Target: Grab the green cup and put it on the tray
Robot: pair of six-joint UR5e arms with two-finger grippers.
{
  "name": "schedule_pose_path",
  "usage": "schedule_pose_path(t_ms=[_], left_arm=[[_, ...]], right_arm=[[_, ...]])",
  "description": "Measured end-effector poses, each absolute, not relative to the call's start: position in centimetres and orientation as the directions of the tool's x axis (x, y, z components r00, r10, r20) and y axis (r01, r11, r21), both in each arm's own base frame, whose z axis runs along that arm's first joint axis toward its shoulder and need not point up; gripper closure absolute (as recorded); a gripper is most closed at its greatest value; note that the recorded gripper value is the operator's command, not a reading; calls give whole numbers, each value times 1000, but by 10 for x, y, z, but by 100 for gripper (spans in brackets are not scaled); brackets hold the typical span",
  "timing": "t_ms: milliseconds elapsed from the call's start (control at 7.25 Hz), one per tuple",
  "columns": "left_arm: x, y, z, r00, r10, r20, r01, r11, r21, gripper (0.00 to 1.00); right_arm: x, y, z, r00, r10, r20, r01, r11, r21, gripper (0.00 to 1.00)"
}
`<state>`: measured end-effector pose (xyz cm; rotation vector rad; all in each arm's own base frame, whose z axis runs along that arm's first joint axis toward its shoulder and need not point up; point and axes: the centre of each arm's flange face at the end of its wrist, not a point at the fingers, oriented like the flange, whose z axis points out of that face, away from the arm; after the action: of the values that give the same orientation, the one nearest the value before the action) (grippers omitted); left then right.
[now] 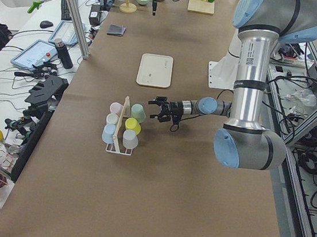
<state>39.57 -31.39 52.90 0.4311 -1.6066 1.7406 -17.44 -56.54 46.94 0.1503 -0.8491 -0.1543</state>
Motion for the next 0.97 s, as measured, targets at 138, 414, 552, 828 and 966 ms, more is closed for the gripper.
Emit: schedule_pose_path(t_ms=[138,414,552,828,966], left_arm=[[394,-316,530,-686,281,671,-691,37,-722,2],[393,-319,533,-687,288,667,-688,41,-725,2],[394,-320,535,-688,289,666,-686,41,-726,2],[397,-323,537,-689,294,663,-683,42,-729,2],[399,-325,538,-689,298,661,-682,44,-730,2]], right_arm=[[-111,-548,514,663,-268,700,120,960,254,0],[-8,-489,595,671,-335,661,171,938,301,0],[30,-452,623,687,-288,667,147,954,261,0],[78,-404,641,711,-120,693,57,992,113,0],[88,-396,644,721,-65,690,34,998,59,0]])
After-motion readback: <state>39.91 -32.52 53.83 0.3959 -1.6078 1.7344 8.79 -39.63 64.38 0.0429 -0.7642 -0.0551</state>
